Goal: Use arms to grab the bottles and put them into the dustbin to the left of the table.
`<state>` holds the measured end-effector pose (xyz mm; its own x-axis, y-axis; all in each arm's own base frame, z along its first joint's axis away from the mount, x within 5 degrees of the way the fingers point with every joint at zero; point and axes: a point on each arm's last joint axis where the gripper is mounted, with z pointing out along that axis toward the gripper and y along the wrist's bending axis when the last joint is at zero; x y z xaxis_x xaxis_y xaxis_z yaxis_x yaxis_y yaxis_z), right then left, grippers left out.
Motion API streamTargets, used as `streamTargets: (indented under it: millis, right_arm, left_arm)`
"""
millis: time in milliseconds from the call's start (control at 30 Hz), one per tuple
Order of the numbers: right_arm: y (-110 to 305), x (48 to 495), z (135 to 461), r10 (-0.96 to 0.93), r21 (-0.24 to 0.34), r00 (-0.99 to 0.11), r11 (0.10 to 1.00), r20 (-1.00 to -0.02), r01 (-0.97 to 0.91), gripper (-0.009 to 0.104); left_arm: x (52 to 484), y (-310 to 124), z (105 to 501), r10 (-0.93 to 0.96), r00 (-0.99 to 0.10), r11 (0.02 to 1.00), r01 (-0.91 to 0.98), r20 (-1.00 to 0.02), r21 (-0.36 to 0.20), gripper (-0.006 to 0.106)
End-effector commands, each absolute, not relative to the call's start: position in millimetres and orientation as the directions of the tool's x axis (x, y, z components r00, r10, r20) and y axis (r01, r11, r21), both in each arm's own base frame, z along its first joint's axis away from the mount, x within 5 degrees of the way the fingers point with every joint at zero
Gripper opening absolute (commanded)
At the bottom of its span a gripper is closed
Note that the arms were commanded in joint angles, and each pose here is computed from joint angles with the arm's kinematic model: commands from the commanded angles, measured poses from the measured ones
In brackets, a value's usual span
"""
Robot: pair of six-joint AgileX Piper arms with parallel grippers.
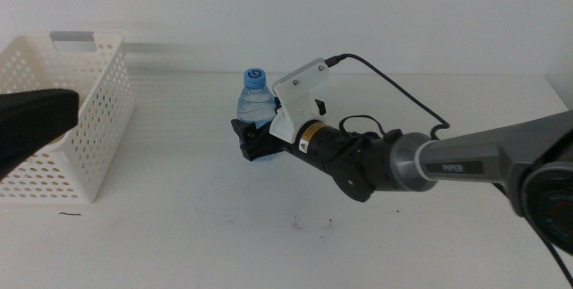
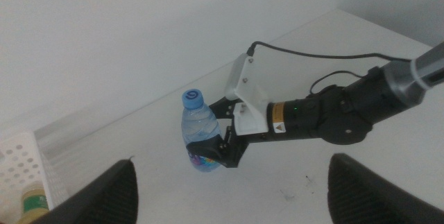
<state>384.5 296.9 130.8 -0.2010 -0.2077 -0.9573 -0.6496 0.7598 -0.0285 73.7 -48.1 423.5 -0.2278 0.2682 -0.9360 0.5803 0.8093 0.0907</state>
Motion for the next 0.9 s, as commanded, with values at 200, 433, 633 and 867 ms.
streamTargets:
  millis: [200, 433, 633, 867]
  right_arm:
    - [270, 356, 148, -0.223, -0.029, -0.221, 0.761, -0.949, -0.648, 0.085]
    - [244, 317, 180, -0.256, -0.066, -0.184, 0.733, -0.949, -0.677, 0.085]
    - [211, 269, 218, -0.283, -0.111, -0.135, 0.707, -0.950, -0.698, 0.085]
    - [170, 223, 269, -0.301, -0.108, -0.187, 0.745, -0.935, -0.658, 0.085]
  left_arm:
    - [74, -48, 424, 0.259, -0.220, 0.812, 0.577, -0.941, 0.088, 0.094]
    - [74, -48, 424, 0.259, -0.220, 0.812, 0.577, -0.941, 0.088, 0.094]
    - [74, -48, 424, 0.259, -0.220, 0.812, 0.577, -0.941, 0.088, 0.094]
    - [74, -48, 424, 0.259, -0.220, 0.812, 0.577, -0.941, 0.088, 0.094]
